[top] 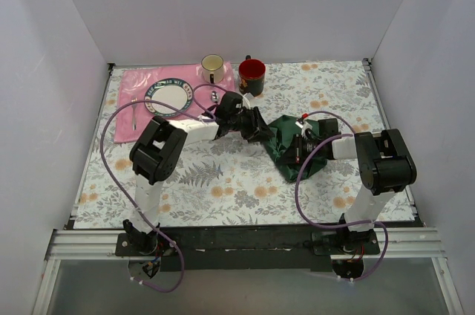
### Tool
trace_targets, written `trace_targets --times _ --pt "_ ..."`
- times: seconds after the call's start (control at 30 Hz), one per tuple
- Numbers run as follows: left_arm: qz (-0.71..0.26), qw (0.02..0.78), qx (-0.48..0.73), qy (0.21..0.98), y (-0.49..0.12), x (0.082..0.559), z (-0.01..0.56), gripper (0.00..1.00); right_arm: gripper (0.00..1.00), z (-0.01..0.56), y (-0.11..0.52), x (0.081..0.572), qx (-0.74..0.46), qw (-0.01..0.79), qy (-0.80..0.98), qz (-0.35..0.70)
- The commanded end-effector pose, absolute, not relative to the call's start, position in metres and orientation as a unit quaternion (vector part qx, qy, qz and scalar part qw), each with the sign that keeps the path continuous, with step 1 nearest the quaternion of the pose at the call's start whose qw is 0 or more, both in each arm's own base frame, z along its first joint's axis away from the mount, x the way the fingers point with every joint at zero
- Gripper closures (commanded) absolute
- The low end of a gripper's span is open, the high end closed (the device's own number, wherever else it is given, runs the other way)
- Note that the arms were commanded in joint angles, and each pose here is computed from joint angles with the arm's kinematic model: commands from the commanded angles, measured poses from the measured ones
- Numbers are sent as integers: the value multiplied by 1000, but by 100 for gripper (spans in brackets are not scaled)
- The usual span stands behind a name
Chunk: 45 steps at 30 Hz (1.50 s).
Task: Fold the napkin, place the utensils inside, and roll it up
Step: Roll the napkin with the utensil
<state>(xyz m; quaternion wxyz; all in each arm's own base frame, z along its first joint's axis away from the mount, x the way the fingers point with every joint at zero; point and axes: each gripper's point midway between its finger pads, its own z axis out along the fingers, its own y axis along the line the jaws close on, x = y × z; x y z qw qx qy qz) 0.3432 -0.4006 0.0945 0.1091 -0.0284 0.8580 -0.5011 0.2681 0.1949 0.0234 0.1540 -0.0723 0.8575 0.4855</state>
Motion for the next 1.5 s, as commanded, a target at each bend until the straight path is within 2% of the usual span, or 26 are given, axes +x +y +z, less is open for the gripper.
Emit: trace_targets --times 0.0,0.23,0.33,0.57,0.67,0.8,1.07,1.3,1.47 --pt "-537 124 6 835 -420 355 109 67 99 1 182 256 -45 124 883 451" --pt "-503 112 -7 857 -421 365 60 70 99 -5 176 253 -42 125 893 430" --pt "-454 113 -27 883 -411 371 32 74 97 -6 171 252 -46 127 900 414" --pt "-419 88 -37 903 -397 356 -10 80 78 5 159 261 -72 143 924 348" --pt "-424 80 -40 901 -393 347 -18 82 66 16 162 263 -89 153 927 331" --pt "-417 78 -37 905 -389 341 -28 83 58 37 164 269 -104 176 924 322" --pt "-409 69 -44 909 -386 339 -39 86 53 49 155 254 -134 181 933 280" --pt "-397 60 -52 914 -386 341 -44 87 56 30 146 232 -145 177 945 235" --pt "-396 55 -55 915 -386 340 -46 87 56 45 151 236 -163 206 937 231"
